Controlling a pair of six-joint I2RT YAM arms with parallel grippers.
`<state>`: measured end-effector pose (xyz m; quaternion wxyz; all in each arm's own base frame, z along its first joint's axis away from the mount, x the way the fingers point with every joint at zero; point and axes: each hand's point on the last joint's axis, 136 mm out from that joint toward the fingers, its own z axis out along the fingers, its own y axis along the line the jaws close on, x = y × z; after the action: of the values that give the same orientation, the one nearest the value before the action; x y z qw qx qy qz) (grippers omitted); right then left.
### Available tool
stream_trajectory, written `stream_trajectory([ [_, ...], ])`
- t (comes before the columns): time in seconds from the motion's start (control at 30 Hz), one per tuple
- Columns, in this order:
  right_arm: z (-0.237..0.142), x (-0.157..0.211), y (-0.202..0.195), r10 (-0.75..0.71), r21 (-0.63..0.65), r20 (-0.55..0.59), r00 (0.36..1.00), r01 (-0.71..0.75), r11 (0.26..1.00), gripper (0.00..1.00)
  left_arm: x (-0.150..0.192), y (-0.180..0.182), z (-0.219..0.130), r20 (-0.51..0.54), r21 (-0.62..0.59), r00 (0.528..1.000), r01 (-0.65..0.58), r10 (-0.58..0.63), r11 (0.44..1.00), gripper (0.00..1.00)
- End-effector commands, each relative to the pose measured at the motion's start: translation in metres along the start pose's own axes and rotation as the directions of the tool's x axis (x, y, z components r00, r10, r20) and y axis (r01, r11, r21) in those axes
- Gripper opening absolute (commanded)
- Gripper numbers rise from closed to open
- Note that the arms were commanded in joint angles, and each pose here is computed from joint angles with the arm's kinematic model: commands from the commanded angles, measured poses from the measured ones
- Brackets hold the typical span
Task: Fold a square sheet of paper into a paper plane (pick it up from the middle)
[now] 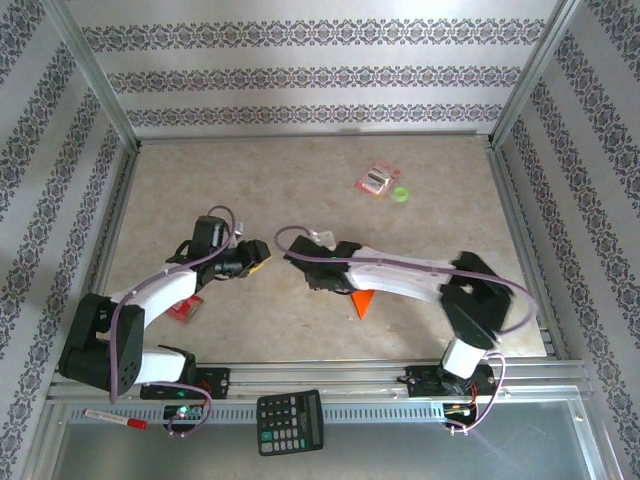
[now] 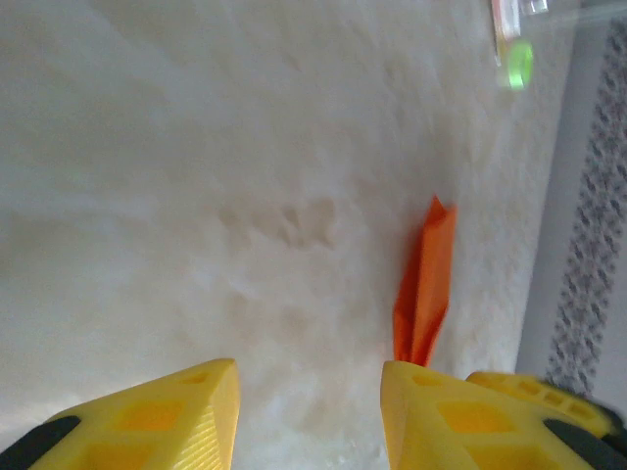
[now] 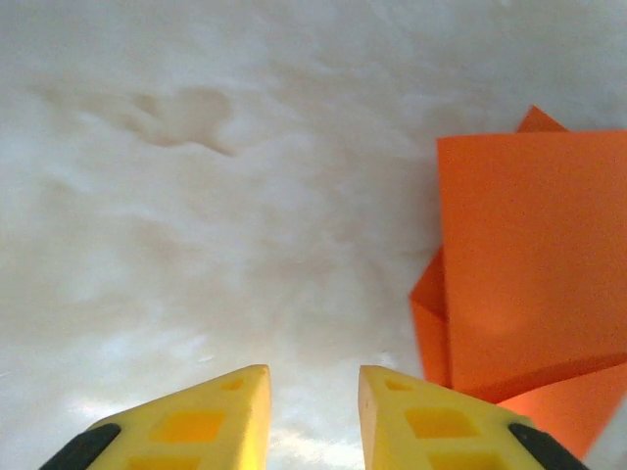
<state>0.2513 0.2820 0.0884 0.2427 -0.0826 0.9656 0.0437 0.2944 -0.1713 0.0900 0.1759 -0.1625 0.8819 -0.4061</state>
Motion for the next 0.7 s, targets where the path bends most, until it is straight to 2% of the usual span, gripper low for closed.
stream_trajectory([
  [0.0,-0.025,0.001,-0.013,0.085,-0.212,-0.023,0.996,-0.088,0.973,0.30,0.031,-0.052,0.010,-0.041,0.111,0.995,-0.086,0.091,0.990,0.40],
  [0.1,-0.022,0.011,-0.050,0.159,-0.298,-0.081,0.984,-0.176,0.938,0.31,0.061,-0.089,0.034,-0.110,0.167,0.977,-0.164,0.184,0.972,0.36],
  [0.33,-0.024,0.012,-0.155,0.358,-0.172,-0.031,0.933,-0.358,0.918,0.33,0.127,-0.137,0.111,-0.287,0.236,0.911,-0.232,0.295,0.944,0.22],
  [0.47,-0.024,0.013,-0.176,0.440,-0.183,-0.024,0.898,-0.437,0.881,0.33,0.146,-0.135,0.145,-0.366,0.213,0.885,-0.221,0.287,0.952,0.18],
  [0.67,-0.021,0.017,-0.176,0.421,-0.181,-0.046,0.906,-0.422,0.888,0.33,0.150,-0.099,0.168,-0.449,0.119,0.855,-0.233,0.261,0.965,0.16],
])
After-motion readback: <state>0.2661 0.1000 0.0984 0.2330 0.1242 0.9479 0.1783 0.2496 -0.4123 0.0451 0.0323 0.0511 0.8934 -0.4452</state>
